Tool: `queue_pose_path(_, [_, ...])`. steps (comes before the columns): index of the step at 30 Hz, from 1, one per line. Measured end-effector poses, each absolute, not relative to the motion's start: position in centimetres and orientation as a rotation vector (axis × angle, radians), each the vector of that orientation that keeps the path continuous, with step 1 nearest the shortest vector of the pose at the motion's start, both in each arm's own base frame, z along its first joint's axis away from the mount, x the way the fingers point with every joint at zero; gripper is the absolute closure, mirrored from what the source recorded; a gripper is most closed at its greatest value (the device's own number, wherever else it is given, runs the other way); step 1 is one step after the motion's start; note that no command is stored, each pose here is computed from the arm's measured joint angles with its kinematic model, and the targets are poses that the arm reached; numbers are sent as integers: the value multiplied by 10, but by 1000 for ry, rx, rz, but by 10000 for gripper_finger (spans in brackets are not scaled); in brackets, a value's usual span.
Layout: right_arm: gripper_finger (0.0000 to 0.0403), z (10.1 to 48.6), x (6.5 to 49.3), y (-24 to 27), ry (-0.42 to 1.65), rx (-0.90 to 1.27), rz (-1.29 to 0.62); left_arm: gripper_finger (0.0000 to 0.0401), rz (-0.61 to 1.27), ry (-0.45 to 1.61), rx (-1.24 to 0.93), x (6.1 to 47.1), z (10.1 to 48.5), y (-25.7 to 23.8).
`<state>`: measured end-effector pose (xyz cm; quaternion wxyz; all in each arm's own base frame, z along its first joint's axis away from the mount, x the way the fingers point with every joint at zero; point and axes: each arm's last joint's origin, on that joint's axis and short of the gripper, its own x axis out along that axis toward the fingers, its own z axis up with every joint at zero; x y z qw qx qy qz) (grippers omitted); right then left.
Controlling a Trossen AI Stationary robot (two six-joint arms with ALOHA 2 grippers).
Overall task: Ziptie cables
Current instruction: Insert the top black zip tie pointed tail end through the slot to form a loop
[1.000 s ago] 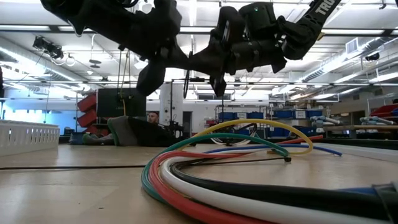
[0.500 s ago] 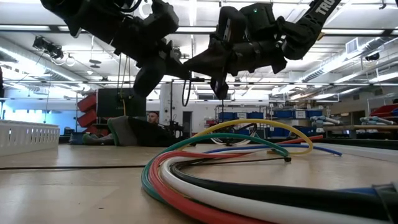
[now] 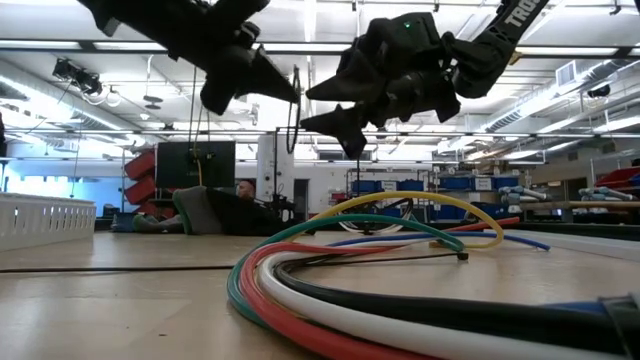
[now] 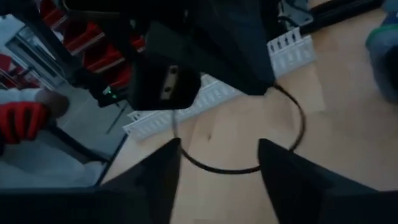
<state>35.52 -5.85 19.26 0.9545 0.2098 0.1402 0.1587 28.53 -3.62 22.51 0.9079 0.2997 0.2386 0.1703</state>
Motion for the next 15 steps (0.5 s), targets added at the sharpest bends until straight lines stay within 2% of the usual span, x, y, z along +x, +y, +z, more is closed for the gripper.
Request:
queue_pose_path(6, [126,194,353,-71,267,403,325,401,334,556,557,280,220,-35])
queue_pose_path(12, [127,201,353,-75,182,300,356,401,201,562,358,280,217,-28])
queue_pose_path(15, [136,206,353,-75,142,331,384,401,210,549,345,281,219,-24])
